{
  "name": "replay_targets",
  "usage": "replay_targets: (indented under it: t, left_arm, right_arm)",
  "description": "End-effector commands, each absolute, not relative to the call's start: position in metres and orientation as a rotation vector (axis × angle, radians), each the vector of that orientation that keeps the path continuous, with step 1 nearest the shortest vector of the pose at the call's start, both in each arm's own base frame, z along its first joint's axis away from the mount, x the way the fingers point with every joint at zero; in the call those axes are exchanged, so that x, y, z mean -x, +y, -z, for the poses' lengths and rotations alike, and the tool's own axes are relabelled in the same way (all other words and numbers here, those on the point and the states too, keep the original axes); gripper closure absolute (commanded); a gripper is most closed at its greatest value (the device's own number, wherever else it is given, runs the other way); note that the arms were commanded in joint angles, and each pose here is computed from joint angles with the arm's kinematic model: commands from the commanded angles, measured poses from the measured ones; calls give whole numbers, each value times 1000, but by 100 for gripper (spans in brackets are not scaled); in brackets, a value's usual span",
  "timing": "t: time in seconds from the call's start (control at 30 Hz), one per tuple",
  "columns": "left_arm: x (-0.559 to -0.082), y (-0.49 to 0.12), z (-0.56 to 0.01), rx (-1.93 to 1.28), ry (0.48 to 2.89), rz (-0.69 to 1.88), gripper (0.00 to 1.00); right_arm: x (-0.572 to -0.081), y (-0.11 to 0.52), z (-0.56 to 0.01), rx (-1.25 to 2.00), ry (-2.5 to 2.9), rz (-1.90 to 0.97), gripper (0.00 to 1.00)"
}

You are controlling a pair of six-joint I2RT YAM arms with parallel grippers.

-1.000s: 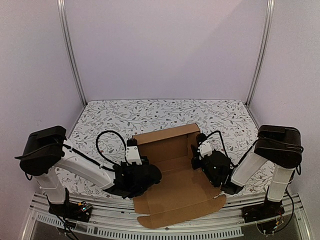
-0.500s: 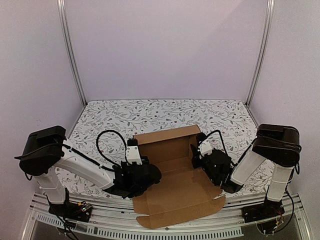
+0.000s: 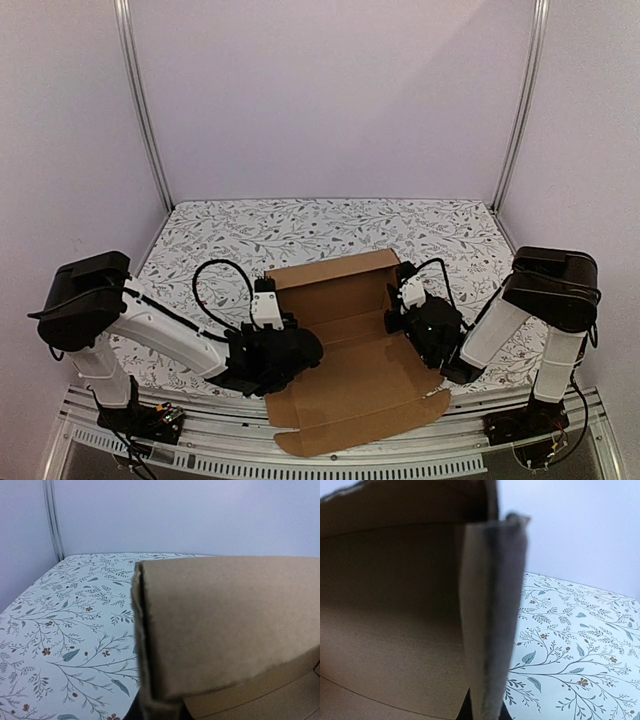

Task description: Fold the paper box

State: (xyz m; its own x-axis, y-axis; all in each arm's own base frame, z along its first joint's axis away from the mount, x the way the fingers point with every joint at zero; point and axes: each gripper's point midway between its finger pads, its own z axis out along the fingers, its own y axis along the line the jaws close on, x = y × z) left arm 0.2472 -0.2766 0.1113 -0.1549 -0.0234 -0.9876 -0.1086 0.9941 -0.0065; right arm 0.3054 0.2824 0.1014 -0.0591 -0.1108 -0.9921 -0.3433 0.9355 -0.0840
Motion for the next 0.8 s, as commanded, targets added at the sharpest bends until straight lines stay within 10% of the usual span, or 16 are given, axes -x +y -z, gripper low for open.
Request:
replay_targets:
  t: [0.0,0.57,0.77]
  left_arm:
    - [-241,-297,-92,-16,1853,-8,87]
    - [-230,-286,-113,-76,1945,-68,4]
    - [-218,-269,-120,-131,2019,-40,0]
  right_arm:
    - [-297,311,-112,420,1603,-282,100]
    - [-315,312,-116,364,1640,-108,100]
    - [-321,318,-117,394,1639,-107,100]
